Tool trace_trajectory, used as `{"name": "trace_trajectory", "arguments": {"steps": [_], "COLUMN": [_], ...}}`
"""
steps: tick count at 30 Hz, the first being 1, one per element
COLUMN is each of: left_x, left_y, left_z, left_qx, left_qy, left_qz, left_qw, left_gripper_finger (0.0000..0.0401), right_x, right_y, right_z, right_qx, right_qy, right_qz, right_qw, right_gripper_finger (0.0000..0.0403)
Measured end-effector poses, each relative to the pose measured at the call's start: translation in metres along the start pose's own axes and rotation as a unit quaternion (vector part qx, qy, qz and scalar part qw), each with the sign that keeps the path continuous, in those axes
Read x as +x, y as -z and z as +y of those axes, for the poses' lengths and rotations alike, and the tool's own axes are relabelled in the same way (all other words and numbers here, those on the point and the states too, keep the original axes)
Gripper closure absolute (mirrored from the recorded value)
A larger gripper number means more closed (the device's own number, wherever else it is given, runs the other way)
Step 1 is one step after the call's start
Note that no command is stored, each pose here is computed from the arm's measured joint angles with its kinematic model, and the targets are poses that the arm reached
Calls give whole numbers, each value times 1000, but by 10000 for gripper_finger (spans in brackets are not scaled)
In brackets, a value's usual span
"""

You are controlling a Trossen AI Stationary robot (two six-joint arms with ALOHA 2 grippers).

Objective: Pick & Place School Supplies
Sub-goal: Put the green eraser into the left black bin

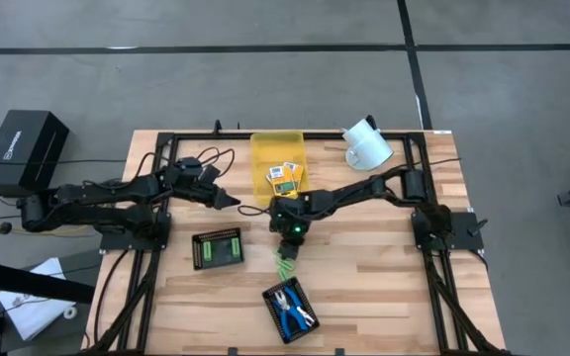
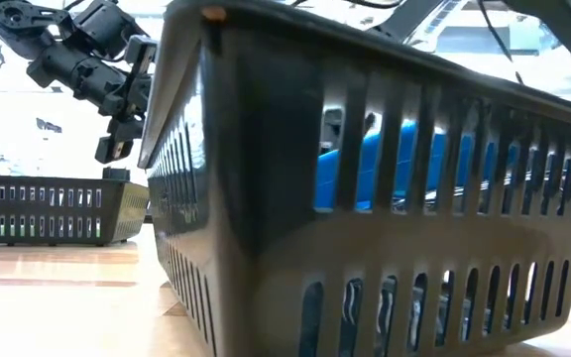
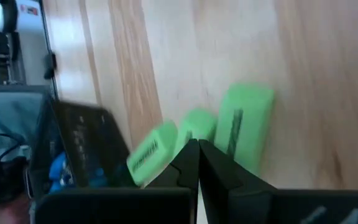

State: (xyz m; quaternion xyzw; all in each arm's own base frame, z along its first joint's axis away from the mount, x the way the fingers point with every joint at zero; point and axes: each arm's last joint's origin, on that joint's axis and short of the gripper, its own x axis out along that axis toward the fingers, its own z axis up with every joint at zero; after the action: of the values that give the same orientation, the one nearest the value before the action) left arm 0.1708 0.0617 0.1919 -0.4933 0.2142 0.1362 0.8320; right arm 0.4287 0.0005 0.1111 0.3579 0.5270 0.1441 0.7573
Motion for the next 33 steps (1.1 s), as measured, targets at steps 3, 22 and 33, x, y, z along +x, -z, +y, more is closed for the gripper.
{"name": "trace_trajectory", "arguments": {"steps": [3, 22, 33], "left_x": [0, 4, 6], "left_y": [0, 4, 4], "left_z": [0, -21, -33], "left_qx": [0, 48, 65], "left_qy": [0, 71, 110], "left_qz": [0, -19, -45], "left_qw": [1000, 996, 991], "left_gripper_finger": [307, 307, 307], "right_x": [-1, -122, -206], "right_y": [-19, -43, -28], "right_z": [-1, 35, 82], "right_qx": [-8, -55, -84], "right_qy": [-6, 122, 88], "right_qz": [-22, -165, -285], "right_qw": [1000, 977, 951], "right_gripper_finger": [403, 403, 403]}}
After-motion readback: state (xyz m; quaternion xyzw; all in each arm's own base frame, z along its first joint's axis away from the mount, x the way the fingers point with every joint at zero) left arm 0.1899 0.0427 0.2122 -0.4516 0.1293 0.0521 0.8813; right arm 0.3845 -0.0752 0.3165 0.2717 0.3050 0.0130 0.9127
